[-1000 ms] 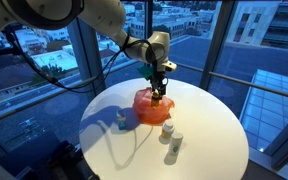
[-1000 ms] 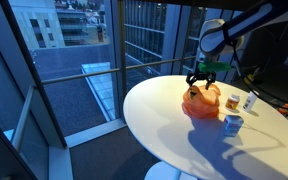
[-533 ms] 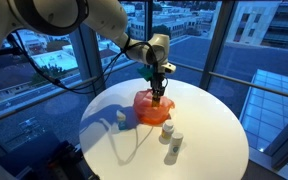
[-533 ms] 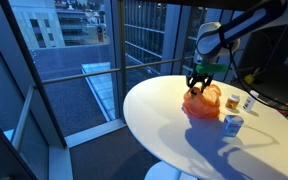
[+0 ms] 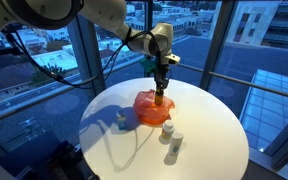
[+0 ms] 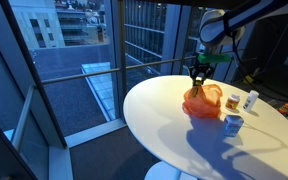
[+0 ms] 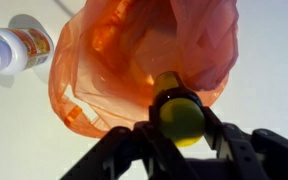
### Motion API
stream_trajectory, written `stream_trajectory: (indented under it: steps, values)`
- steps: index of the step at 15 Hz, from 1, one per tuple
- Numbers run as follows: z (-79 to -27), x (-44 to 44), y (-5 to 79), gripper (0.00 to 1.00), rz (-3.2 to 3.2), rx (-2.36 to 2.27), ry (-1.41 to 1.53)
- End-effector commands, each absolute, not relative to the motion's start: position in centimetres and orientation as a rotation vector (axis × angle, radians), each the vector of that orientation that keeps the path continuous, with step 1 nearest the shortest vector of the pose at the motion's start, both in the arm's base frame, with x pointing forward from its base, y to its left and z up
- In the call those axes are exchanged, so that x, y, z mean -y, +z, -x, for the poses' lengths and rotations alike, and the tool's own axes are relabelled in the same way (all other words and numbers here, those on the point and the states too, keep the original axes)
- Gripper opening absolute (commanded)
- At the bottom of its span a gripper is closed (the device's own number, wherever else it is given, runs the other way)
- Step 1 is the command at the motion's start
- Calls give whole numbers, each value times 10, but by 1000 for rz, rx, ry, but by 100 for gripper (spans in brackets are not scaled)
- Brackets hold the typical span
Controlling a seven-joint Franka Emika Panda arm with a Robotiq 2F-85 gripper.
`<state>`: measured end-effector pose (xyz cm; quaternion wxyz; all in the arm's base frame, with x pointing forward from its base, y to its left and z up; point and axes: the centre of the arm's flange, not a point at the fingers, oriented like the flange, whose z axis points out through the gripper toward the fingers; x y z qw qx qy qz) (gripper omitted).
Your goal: Remove the brown bottle from the plastic
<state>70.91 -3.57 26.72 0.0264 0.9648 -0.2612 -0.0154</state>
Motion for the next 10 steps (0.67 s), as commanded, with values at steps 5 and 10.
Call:
stream_trajectory:
  steps: [5,10]
  values:
    - [-676,72,354,20,-2957,874,-39]
    - [-636,75,375,20,-2958,880,-33]
